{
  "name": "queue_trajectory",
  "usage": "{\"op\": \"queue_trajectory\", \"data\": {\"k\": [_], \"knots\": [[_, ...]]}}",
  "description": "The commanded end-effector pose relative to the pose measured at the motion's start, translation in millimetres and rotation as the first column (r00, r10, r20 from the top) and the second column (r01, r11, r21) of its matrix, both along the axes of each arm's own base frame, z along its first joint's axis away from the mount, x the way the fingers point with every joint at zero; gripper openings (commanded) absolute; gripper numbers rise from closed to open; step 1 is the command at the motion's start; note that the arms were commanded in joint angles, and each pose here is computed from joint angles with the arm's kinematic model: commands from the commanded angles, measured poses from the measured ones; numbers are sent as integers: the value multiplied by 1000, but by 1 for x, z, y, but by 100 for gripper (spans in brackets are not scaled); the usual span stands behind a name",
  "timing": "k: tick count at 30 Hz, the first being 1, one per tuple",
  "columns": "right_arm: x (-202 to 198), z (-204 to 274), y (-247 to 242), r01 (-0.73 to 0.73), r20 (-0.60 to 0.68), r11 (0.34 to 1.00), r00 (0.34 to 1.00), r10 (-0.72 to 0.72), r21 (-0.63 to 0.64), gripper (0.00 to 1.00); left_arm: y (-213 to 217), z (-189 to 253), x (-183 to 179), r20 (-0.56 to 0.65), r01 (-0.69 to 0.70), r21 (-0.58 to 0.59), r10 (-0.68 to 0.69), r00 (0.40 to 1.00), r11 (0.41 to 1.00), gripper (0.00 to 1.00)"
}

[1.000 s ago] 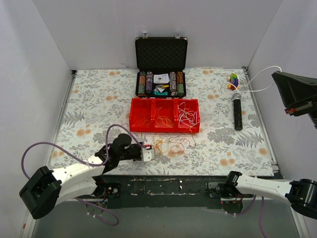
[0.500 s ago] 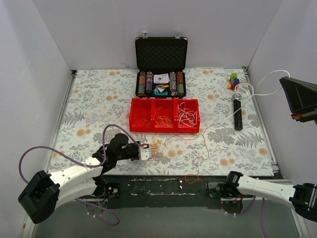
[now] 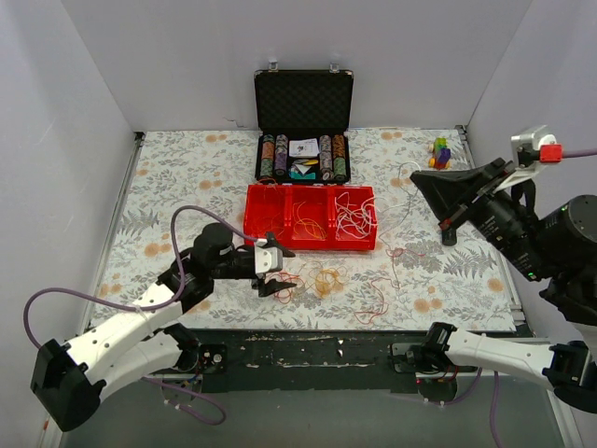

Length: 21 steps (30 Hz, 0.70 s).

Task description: Untangle the cables

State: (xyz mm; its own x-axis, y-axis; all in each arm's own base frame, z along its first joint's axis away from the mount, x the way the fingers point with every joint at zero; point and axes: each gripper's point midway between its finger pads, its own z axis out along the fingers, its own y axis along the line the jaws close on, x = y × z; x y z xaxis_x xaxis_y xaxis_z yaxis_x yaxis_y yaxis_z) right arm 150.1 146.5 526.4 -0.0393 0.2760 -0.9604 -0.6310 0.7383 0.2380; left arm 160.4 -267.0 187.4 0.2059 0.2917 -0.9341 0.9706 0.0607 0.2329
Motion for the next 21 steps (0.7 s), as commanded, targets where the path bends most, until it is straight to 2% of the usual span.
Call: {"op": "queue_trajectory", "data": {"k": [1,4,9,15,21], "knots": [[-14,28,9,-96,43,987,995,91,129,1,-10,31,-13,-127,23,-97,-36,991,995,63],[-19,33,12,-131,58,980,991,123,152,1,-25,27,-10,-191,5,-123,-29,981,992,63],[-32,45,14,-202,87,961,978,189,189,1,-59,18,-30,-246,117,-147,-151,957,982,70],[-46,55,10,-263,117,940,963,242,218,1,-86,21,-23,-178,121,-207,-159,971,971,73],[-55,55,13,-311,135,915,949,284,256,1,-97,23,-21,-193,105,-235,-152,969,966,74]]}}
